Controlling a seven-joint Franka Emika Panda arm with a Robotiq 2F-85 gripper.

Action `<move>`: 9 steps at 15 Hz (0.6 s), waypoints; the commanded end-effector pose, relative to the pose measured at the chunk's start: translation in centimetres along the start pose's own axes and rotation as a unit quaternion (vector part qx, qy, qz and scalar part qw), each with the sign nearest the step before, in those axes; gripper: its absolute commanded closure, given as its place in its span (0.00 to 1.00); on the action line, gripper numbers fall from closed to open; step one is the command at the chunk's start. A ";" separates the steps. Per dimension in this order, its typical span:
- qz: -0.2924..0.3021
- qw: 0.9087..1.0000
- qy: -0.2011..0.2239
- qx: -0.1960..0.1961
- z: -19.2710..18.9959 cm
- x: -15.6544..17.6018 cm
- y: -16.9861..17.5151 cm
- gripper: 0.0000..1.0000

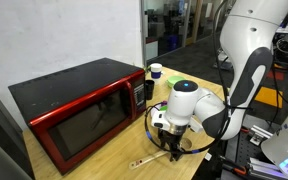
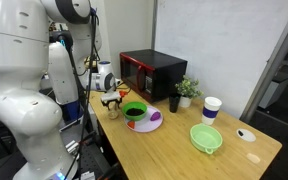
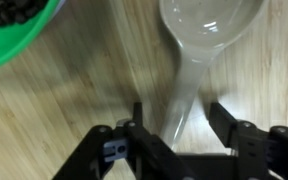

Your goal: Use the ladle to scoop some of the contents in the light green bowl into the green pot on the right

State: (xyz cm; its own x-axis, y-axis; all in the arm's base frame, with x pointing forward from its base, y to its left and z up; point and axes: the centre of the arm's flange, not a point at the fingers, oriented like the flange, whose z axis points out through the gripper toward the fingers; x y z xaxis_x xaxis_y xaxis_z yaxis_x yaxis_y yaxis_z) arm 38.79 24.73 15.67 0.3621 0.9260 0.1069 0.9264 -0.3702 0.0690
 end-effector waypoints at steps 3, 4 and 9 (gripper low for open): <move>-0.006 1.000 0.010 -0.008 0.2 0.6 -0.1 0.77; -0.010 1.000 0.011 -0.008 0.1 0.7 -0.2 0.83; -0.016 1.000 0.015 -0.007 -0.4 0.6 -0.4 0.94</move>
State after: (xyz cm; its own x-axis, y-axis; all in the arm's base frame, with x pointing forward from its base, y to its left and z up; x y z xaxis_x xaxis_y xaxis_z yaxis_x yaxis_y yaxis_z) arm 38.40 25.71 16.17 0.3392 0.9336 0.1156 0.9339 -0.3489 0.0778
